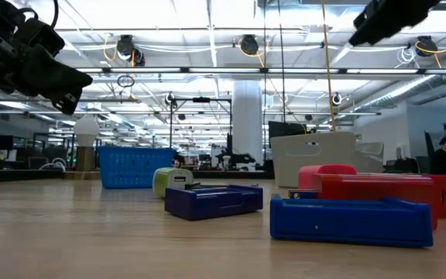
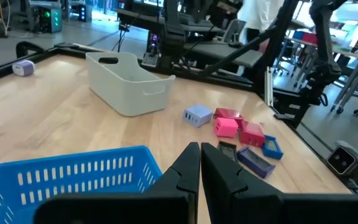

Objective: Pick & Place Office items
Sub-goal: Put the top red charger adapter into the grey bin

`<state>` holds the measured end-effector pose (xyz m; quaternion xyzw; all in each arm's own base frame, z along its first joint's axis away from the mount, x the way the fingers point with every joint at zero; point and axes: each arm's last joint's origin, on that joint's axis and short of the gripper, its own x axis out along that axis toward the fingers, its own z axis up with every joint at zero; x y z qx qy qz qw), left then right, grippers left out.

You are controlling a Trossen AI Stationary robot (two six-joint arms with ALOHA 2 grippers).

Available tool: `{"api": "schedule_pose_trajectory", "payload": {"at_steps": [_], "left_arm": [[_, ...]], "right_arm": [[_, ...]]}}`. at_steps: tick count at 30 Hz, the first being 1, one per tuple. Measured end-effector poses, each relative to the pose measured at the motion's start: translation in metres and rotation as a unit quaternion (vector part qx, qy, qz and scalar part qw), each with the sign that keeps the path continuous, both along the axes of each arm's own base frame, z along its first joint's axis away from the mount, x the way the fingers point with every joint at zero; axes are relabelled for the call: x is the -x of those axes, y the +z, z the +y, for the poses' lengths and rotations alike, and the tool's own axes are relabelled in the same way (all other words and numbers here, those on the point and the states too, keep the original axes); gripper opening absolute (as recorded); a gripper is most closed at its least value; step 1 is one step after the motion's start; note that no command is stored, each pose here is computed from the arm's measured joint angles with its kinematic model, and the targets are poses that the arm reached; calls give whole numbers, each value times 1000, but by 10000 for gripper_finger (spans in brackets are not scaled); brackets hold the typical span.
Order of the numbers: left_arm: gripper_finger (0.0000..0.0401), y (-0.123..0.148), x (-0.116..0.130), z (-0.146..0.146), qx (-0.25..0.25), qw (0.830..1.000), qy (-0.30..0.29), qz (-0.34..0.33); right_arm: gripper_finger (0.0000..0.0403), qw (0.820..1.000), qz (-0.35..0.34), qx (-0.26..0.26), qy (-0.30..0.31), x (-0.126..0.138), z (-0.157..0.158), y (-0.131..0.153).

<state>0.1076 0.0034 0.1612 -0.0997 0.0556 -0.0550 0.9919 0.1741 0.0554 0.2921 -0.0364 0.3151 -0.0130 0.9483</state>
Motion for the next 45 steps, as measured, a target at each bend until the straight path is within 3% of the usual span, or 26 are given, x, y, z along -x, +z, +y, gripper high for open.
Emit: {"api": "schedule_pose_trajectory", "payload": {"at_steps": [6,10,16,23,28,37,45], "left_arm": [[14,0,0,3,-10,998,58,0],[14,0,0,5,-12,997,81,0],[14,0,0,5,-12,997,81,1],[15,-1,0,5,5,997,83,6],[15,-1,0,5,10,996,83,8],[15,-1,0,5,11,997,82,9],[15,-1,0,4,24,996,80,9]], "right_arm": [[17,999,39,-36,2,-19,30,17],[51,996,63,-53,36,-26,53,17],[160,987,129,-78,57,-38,83,-8],[286,976,203,-25,69,-58,111,-56],[343,971,227,5,79,-71,120,-82],[353,969,225,27,103,-80,127,-97],[353,965,239,73,78,-87,129,-120]]}}
